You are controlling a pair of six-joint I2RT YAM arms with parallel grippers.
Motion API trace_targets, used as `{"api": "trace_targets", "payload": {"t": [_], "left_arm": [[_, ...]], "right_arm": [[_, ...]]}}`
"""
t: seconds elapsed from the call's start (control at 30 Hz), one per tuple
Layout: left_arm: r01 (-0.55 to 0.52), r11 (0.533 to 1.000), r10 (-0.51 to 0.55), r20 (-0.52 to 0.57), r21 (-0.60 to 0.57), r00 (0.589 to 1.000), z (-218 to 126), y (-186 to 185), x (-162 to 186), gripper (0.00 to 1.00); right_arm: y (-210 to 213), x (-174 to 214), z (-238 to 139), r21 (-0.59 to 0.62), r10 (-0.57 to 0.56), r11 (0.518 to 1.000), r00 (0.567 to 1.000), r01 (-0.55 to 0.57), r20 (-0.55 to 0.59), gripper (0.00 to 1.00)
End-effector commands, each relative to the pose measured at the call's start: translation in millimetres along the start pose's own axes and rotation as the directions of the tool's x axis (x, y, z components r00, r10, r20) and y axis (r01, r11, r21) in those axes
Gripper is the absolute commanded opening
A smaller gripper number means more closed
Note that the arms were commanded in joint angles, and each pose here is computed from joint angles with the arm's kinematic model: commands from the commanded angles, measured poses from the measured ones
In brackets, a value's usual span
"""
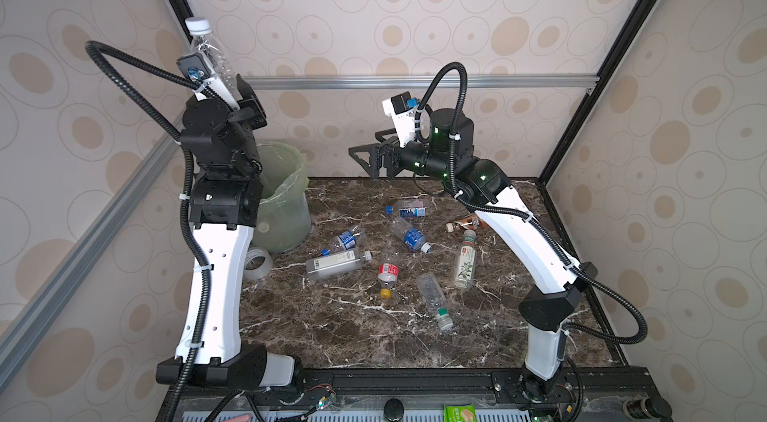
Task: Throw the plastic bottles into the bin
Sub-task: 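Open the left gripper over the bin to drop the clear bottle, then move the right gripper down to the brown Nescafe bottle while the left arm lowers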
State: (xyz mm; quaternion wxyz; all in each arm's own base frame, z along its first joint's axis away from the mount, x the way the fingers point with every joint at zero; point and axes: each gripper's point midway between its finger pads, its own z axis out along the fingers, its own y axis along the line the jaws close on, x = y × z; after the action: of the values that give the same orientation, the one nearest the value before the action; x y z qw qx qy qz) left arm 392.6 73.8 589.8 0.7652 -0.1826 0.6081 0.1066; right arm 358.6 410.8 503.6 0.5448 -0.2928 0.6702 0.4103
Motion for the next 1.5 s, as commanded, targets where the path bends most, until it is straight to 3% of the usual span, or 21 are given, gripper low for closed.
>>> {"api": "trace_targets", "payload": {"t": [0.0, 0.07, 0.13, 0.3, 0.57, 0.83, 1.13, 1.47], "left_arm": [[0.068, 0.998, -0.07, -0.275, -0.018, 0.959, 42.8, 22.9, 113.7, 0.69], [0.037, 0.999, -0.047, -0.418, -0.031, 0.907, 49.8, 26.8, 163.4, 0.93], [0.047, 0.999, -0.044, -0.445, -0.005, 0.894, 47.5, 21.6, 167.9, 0.99], [0.109, 0.991, -0.075, -0.378, 0.071, 0.923, 36.5, 4.0, 132.3, 0.99], [0.131, 0.984, -0.069, -0.42, 0.121, 0.905, 23.8, -18.4, 142.6, 0.99], [0.16, 0.964, -0.049, -0.451, 0.211, 0.891, 4.9, -66.2, 151.7, 0.99], [0.222, 0.919, -0.021, -0.522, 0.326, 0.853, -38.6, -124.8, 183.5, 0.99], [0.269, 0.877, 0.048, -0.629, 0.399, 0.776, -94.7, -167.1, 247.3, 0.99]], "right_arm": [[1.4, 7.9, 4.5, -0.009, 0.01, 1.0, 1.0, -0.01, -0.018, 1.0], [1.7, 12.1, 4.2, -0.01, 0.014, 1.0, 1.0, -0.014, -0.028, 1.0], [2.5, 10.3, 1.9, -0.01, 0.012, 1.0, 1.0, -0.012, -0.02, 1.0], [-1.9, 25.6, 7.9, -0.006, 0.035, 0.999, 0.998, -0.035, -0.048, 1.0], [-8.1, 35.7, 5.6, 0.026, 0.052, 0.998, 0.996, -0.05, -0.068, 1.0], [-22.2, 53.0, -9.6, 0.106, 0.053, 0.993, 0.992, -0.041, -0.111, 1.0], [-66.3, 93.3, -47.7, 0.245, 0.11, 0.967, 0.978, -0.065, -0.176, 1.0], [-133.3, 169.5, -109.9, 0.477, 0.264, 0.872, 0.929, -0.114, -0.261, 1.0]]}}
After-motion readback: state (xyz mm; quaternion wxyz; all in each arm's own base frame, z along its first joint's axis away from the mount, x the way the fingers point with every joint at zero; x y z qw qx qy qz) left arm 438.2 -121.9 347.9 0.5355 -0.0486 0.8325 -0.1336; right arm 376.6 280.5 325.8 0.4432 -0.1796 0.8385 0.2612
